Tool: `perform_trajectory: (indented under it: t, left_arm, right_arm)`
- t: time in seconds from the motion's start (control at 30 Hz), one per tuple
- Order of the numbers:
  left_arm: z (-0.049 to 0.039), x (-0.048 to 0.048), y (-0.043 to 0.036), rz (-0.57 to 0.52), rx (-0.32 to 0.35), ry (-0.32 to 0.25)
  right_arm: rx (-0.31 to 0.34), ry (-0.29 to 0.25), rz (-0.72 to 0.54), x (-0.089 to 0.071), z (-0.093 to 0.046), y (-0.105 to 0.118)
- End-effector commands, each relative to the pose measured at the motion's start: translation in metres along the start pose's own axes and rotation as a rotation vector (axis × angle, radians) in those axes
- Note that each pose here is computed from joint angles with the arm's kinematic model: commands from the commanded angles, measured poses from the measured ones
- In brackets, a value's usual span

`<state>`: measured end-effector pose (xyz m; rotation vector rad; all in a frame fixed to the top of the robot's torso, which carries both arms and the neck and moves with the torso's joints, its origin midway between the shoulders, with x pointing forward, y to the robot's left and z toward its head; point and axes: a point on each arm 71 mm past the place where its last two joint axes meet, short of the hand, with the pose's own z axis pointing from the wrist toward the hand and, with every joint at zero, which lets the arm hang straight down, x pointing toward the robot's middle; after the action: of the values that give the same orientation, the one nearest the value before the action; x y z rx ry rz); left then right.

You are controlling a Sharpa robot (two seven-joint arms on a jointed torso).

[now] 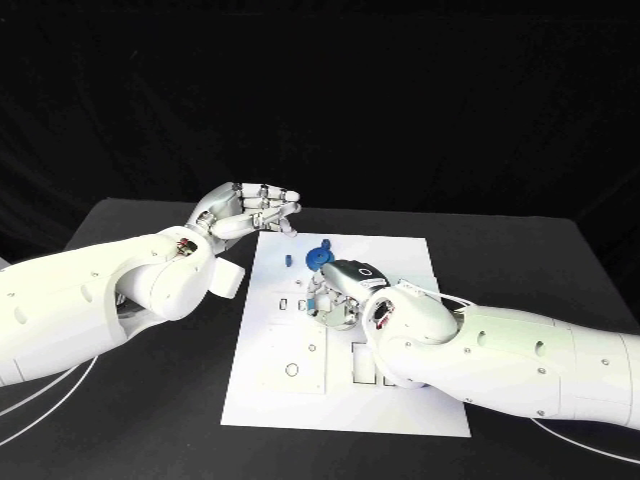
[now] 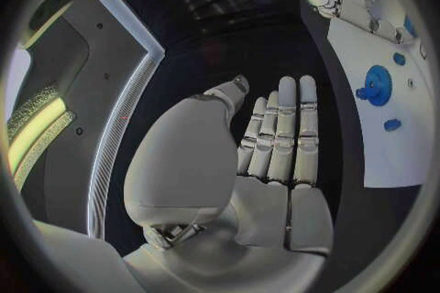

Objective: Assemble the parts on the task board

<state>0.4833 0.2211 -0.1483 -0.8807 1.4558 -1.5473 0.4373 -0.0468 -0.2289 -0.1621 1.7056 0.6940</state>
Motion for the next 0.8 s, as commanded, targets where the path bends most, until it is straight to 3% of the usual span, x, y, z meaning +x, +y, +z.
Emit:
perform_trajectory:
  t: [0.03, 0.8]
  left_arm:
    - [0.0002, 0.0018, -0.0008, -0.003, 0.006, 0.015]
    - [-0.0001, 0.0004, -0.0004, -0.003, 0.003, 0.016]
  right_arm:
    - [-0.002, 0.016, -0.026, 0.0032, 0.0001, -0.0001]
    - [-0.004, 0.031, -0.041, 0.0080, 0.0027, -0.0019]
